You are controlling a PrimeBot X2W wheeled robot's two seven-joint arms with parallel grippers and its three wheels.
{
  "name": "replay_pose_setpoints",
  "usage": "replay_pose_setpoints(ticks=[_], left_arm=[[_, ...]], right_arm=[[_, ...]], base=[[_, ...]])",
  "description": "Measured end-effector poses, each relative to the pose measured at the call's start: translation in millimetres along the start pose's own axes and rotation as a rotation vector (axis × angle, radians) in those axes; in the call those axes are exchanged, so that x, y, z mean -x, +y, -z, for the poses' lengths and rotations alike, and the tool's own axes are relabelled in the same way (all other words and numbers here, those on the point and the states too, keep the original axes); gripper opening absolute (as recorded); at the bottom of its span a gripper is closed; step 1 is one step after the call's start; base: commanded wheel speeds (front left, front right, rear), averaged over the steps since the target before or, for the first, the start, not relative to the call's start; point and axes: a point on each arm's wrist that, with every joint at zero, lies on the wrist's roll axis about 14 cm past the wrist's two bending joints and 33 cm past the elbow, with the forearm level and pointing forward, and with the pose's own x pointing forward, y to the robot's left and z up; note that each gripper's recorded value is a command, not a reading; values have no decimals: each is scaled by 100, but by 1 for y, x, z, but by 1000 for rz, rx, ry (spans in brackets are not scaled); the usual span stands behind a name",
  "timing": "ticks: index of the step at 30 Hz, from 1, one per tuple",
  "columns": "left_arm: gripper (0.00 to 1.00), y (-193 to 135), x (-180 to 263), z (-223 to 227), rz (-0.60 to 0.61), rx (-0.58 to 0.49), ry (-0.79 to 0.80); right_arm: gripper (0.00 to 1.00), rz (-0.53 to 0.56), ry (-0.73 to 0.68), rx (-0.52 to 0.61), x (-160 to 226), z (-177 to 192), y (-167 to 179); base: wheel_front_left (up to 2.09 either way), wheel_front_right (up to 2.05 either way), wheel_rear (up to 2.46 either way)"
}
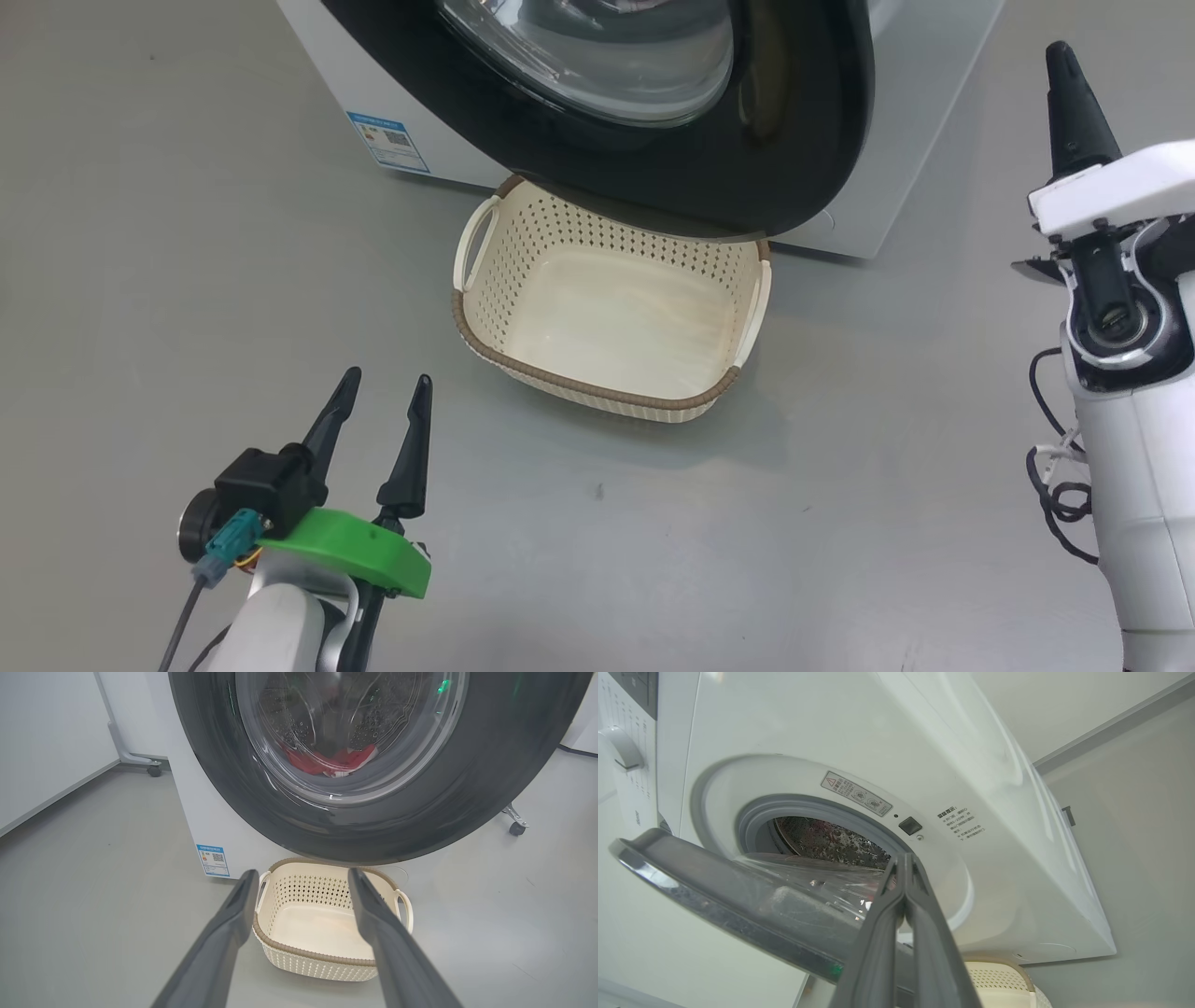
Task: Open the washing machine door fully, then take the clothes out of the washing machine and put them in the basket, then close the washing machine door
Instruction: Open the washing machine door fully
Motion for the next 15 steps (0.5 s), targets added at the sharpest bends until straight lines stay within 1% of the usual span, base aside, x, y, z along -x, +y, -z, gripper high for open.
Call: replay_pose_setpoints(ticks=[3, 5, 11, 15], left_arm=[[100, 2, -1, 1, -5, 3, 4], [100, 3, -2, 1, -10, 4, 6], [100, 9, -2, 4, -30, 4, 18], [100, 12, -3, 4, -36, 1, 20]], right_arm=[[0, 1, 12, -147, -12, 1, 2], [0, -1, 34, -208, -20, 4, 4], [0, -6, 120, -315, -41, 14, 9], [0, -23, 177, -361, -51, 21, 15]], base=[[0, 0, 0], [0, 0, 0], [0, 0, 0], [0, 0, 0]])
